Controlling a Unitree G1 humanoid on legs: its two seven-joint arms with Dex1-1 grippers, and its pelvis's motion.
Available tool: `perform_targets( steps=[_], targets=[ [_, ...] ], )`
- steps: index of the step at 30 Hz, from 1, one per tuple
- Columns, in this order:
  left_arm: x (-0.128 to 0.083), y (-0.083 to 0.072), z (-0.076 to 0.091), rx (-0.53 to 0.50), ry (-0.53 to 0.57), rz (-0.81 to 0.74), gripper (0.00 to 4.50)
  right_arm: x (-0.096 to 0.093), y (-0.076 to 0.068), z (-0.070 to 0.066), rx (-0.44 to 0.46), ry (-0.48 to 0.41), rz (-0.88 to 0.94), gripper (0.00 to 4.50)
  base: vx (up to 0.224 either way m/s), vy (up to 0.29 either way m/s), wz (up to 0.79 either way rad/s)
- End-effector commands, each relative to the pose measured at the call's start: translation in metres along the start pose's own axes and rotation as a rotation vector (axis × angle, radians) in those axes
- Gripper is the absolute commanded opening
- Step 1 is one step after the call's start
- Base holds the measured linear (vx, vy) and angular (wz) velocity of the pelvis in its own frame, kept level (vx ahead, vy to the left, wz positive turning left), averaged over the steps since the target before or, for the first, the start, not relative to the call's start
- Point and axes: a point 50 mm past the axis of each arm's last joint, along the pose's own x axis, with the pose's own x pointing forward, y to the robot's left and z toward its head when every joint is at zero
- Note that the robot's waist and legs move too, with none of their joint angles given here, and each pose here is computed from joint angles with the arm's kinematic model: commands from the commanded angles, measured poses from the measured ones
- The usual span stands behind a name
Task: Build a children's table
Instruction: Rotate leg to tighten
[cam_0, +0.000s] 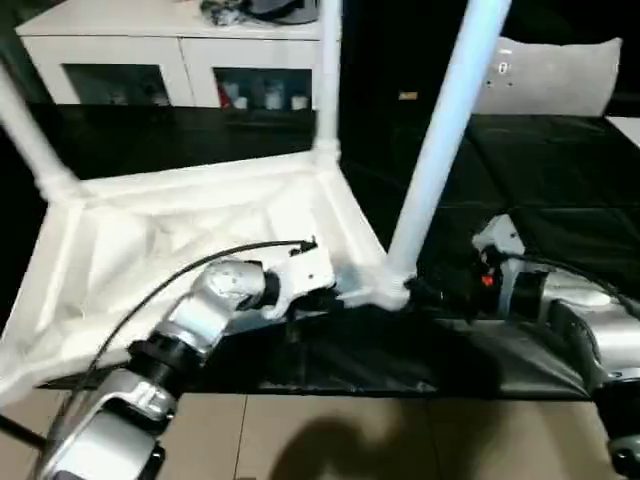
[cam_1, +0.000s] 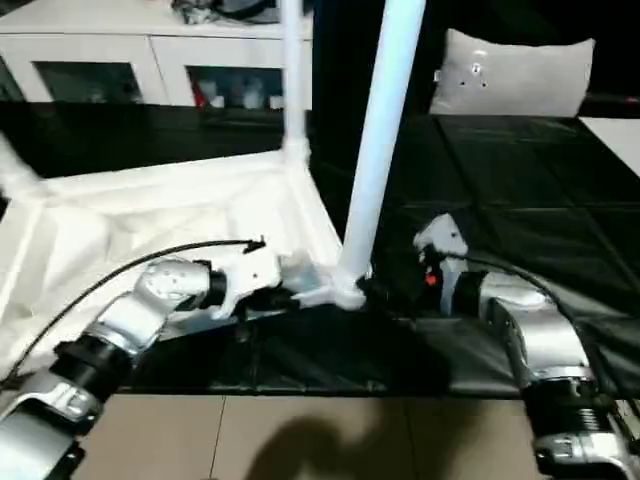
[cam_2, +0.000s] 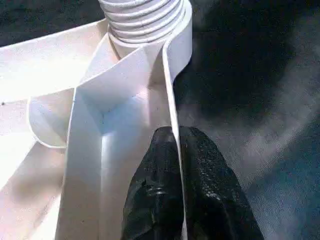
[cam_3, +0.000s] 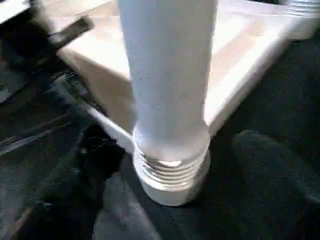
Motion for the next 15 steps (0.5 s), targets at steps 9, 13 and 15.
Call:
perform_targets(
  steps=[9,13,15],
  targets=[
    [-0.004,-0.015,-0.004,0.069,0.031,-0.248,0.00,0.008,0.007,0.004,-0.064,0.019,0.172,3.09,0.000,0.000,0.00],
    [-0.009,-0.015,-0.006,0.059,0.040,-0.279,0.00,0.013,0.013,0.003,-0.062,0.015,0.224,2.68,0.000,0.000,0.00],
    [-0.009,-0.015,-0.006,0.057,0.041,-0.281,0.00,0.014,0.015,0.001,-0.057,0.022,0.245,2.47,0.000,0.000,0.00]
  ],
)
